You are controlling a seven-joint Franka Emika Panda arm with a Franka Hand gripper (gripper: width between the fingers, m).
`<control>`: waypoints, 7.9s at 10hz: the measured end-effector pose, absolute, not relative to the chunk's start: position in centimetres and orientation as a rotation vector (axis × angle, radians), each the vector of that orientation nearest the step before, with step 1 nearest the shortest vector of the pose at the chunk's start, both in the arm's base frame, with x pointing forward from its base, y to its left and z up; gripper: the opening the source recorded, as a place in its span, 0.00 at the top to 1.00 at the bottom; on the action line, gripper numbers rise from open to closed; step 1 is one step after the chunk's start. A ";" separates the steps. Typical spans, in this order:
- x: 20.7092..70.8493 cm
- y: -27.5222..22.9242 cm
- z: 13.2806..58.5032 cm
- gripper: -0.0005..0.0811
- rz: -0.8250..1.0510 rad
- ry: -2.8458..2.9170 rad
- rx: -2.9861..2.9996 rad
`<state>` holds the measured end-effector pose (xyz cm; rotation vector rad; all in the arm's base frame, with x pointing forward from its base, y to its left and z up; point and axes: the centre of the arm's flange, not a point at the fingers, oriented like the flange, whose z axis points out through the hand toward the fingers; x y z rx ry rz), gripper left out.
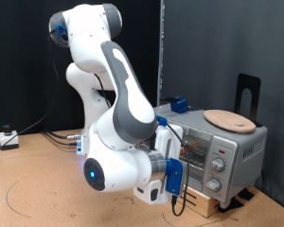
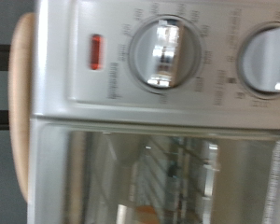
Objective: Make a piece of toast with the oven
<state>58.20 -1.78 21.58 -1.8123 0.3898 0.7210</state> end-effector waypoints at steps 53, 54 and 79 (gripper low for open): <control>61.6 7.1 13.8 0.12 0.821 0.272 -1.780; 61.6 7.2 13.8 0.36 0.821 0.272 -1.780; 59.8 6.9 15.2 0.70 0.357 -0.029 -1.850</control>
